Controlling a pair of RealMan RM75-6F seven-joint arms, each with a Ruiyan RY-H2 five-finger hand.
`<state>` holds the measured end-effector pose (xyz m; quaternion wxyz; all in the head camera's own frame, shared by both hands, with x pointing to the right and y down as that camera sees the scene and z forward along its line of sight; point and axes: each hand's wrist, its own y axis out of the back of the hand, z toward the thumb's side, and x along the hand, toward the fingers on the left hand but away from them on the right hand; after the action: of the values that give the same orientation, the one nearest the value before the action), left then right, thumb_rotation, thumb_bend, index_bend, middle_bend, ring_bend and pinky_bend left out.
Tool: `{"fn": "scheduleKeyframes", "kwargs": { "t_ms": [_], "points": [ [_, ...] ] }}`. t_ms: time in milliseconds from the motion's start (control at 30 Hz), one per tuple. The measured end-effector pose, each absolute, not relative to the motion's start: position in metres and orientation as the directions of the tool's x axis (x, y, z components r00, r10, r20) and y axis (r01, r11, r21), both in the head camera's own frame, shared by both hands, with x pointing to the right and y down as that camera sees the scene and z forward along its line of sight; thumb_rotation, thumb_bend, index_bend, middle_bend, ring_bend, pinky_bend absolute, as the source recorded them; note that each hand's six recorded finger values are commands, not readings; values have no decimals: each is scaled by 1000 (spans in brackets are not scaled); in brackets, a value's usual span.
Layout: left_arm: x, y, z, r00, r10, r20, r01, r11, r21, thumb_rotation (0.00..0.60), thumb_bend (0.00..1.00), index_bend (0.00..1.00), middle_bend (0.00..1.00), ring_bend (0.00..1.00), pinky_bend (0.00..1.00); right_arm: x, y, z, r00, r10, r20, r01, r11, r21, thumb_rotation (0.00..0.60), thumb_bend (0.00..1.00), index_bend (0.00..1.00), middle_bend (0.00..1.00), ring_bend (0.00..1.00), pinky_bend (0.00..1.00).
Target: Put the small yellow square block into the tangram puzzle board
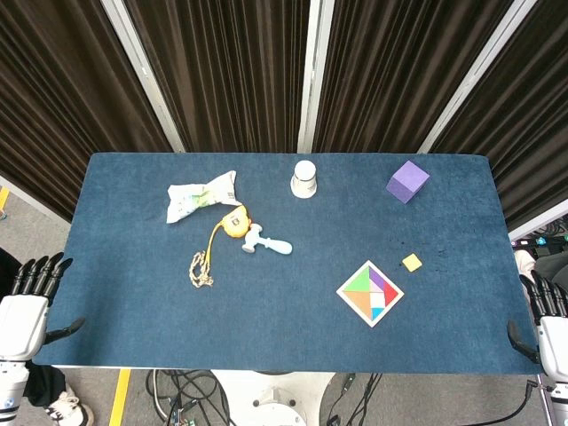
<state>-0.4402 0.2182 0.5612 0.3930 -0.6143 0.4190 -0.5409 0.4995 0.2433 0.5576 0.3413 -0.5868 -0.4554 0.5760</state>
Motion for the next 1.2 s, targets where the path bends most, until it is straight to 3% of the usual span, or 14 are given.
{"fn": "scheduleKeyframes", "kwargs": {
  "t_ms": [733,1200],
  "points": [
    [-439,221,562,62,-937,343,-83,-347,-934,600,0,89,40,0,51,507,240,568,-87,908,-410,130,-398,-908,600,378,0,0,0,0],
    [-433,220,563,80,-935,346,-78,-352,-933,600,0,90,40,0,51,483,206,597,3,870,-493,45,-493,-869,600,375,0,0,0,0]
  ]
}}
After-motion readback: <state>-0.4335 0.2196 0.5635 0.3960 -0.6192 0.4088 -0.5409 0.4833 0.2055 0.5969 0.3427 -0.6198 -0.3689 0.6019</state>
